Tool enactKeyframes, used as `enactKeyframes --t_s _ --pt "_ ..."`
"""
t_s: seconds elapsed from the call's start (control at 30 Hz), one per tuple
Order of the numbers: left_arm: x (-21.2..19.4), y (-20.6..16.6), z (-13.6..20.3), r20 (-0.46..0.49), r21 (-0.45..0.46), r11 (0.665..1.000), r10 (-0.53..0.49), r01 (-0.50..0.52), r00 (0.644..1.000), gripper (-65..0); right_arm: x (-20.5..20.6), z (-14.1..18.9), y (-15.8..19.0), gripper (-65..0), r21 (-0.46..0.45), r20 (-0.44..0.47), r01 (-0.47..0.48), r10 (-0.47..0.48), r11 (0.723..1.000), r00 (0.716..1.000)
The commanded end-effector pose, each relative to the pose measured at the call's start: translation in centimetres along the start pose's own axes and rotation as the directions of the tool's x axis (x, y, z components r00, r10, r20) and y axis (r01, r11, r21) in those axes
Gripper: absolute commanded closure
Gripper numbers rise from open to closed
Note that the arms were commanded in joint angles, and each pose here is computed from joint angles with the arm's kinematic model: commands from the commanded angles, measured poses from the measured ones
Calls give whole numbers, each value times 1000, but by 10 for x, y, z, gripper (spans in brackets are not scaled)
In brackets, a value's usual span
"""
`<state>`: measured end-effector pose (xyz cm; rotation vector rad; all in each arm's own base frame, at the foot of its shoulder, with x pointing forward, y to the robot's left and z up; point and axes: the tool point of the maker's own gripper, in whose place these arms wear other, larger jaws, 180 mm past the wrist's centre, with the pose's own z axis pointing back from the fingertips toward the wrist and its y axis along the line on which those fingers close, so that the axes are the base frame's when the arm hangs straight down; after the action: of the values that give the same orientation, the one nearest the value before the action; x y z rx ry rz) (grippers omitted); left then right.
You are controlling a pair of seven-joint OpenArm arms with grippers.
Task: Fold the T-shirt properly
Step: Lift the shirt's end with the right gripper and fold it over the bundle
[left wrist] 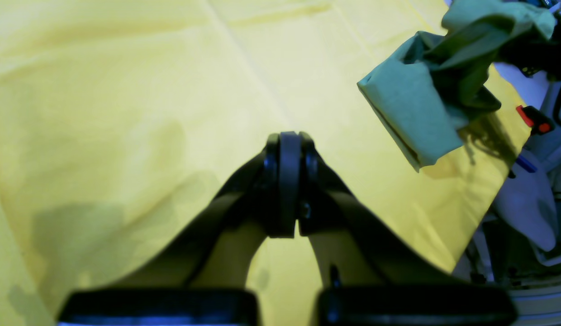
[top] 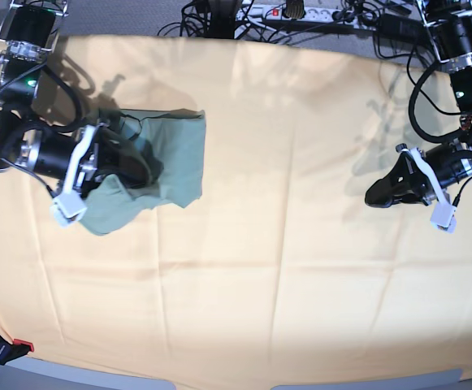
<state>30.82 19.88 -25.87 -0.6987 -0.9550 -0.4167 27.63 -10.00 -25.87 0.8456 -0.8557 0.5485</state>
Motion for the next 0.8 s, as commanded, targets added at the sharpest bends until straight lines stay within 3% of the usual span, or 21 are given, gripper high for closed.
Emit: enactKeyframes --t_s 0.0,0.13,0.23,0.33,0.37,0.4,0.63,0.77 --pt "19 -2 5 51 -7 1000 -30 30 998 0 13 -1 3 0 6 33 -39 38 999 999" --pt "19 -2 5 50 -7 1000 -29 30 998 0 9 -23 2 0 -33 18 -61 62 998 998" --pt "19 -2 5 51 -7 1000 -30 30 998 0 6 -41 12 -6 -5 0 -86 86 996 996" --pt "19 -2 5 51 -7 1000 -30 30 998 0 -2 -58 23 -283 37 -70 -131 133 991 989" --pt "19 -2 5 51 -7 1000 -30 31 998 0 -4 -62 26 -362 48 -97 -145 149 988 984" --pt "19 -2 5 50 -7 1000 -30 31 998 0 -5 -65 28 -401 60 -117 -159 166 985 979" --pt "19 -2 5 50 -7 1000 -30 31 998 0 9 -58 28 -407 64 -156 -239 246 969 957" --pt "19 -2 5 50 -7 1000 -30 31 998 0 24 -46 35 -407 78 -103 -261 268 962 958"
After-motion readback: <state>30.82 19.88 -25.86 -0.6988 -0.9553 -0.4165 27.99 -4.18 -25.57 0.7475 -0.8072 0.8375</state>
